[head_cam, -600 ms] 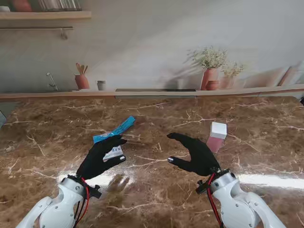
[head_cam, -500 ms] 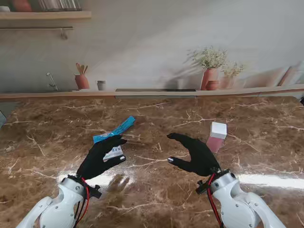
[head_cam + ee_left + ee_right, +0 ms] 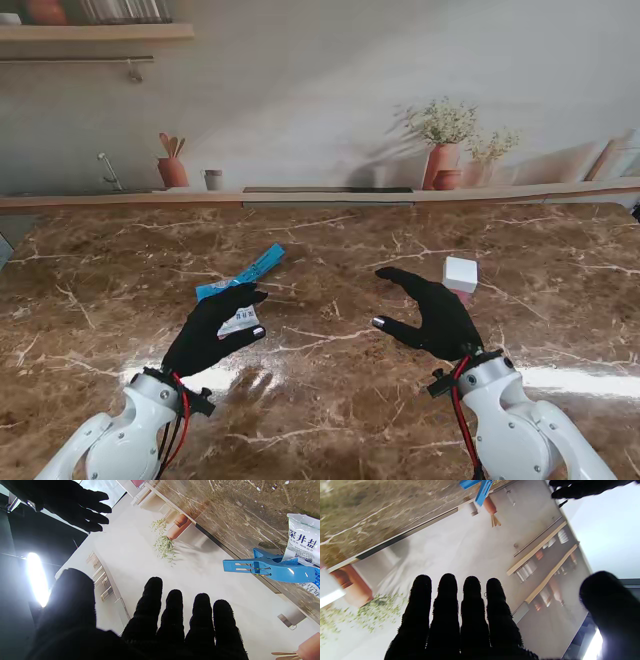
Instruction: Fill the seasoning bottle
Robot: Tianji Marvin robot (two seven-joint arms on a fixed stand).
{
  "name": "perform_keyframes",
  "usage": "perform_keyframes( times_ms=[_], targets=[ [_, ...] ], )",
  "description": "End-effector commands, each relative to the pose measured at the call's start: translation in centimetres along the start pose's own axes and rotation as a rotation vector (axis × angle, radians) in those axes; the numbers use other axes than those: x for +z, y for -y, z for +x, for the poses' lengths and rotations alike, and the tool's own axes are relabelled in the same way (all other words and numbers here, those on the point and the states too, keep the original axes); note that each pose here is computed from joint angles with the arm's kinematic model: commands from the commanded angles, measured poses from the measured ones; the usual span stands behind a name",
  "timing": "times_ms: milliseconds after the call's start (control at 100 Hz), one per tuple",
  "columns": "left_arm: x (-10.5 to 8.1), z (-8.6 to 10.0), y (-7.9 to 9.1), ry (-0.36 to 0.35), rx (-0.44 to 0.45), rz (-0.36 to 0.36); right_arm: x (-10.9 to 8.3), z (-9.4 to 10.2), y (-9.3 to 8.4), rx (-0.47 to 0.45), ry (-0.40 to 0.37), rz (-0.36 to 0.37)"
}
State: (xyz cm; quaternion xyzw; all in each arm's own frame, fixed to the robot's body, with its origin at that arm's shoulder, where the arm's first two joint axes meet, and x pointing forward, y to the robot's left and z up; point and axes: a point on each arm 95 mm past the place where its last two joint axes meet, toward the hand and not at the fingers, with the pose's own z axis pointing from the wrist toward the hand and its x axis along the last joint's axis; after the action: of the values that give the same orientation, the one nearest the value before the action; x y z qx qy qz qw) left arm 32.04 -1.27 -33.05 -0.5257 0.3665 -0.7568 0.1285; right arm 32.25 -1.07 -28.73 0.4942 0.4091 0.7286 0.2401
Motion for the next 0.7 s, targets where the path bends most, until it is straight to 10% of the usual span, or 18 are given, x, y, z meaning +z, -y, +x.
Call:
perform_keyframes(
  times_ms=[0,480,690],
  targets=[
    [0.0,-0.4,-0.3,0.003,-0.007,-0.002,-0.4,-1.0,-0.6,-0.011,0.035,-0.015],
    [0.4,-1.2,-0.6,0.013,-0.011,0.011,-3.1,-9.2,-4.0,-0.056,0.358,-0.158],
    [0.6,-1.2,-0.6,0.012,-0.012,0.005,-3.7,-13.4,-3.4,-0.01,0.502,-0.093]
  ],
)
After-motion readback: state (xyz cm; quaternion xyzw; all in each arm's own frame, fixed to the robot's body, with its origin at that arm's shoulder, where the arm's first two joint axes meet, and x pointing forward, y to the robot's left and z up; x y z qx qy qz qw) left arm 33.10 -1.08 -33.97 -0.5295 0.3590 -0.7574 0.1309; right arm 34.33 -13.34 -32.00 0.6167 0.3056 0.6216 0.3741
